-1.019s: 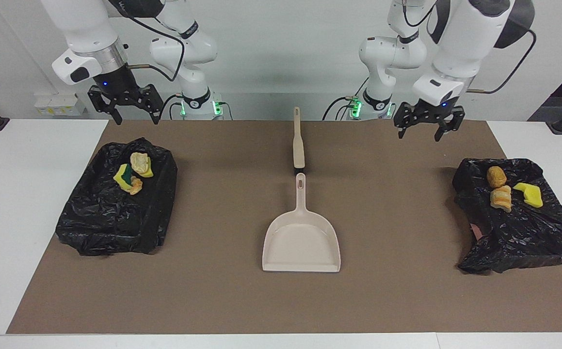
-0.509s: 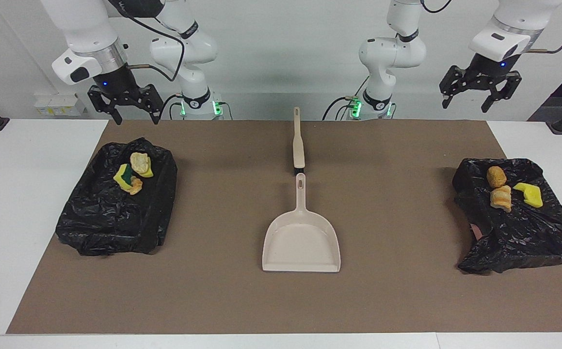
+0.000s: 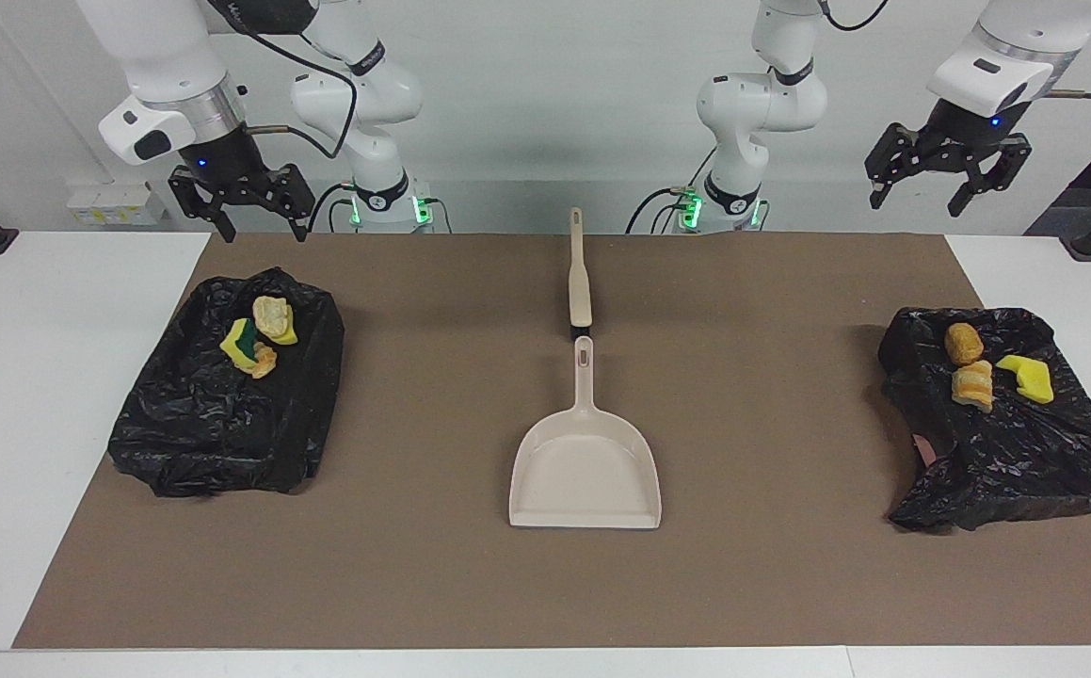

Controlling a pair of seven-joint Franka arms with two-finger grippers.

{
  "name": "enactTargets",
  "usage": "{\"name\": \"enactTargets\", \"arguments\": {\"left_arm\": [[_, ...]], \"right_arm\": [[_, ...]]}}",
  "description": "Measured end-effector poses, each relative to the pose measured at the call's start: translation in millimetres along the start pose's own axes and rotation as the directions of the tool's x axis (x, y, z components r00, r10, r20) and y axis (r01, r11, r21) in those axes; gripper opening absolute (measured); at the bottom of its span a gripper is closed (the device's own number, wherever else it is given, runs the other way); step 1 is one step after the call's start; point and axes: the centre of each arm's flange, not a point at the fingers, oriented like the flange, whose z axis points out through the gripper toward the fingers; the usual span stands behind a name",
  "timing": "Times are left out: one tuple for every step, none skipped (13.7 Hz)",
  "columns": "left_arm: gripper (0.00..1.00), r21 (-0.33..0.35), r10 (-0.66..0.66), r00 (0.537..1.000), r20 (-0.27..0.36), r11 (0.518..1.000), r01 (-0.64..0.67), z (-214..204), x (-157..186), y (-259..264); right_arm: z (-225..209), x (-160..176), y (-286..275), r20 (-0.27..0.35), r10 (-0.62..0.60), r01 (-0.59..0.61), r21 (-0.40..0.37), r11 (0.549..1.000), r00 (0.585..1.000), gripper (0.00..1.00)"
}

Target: Sweep and dump trash in bin

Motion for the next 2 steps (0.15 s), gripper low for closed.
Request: {"name": "enactTargets", "arguments": {"left_arm": [[1.0,0.0,0.0,1.0,0.001,1.0,0.0,0.2,0.0,0.2],[1.0,0.0,0.001,1.0,0.002,1.0,-0.001,0.2,-0.1,0.3]], "right_arm": [[0.0,0.0,0.0,0.0,0.0,0.0,0.0,1.0,1.0,1.0],[0.0,0.0,0.0,0.0,0.0,0.0,0.0,1.0,1.0,1.0]]}}
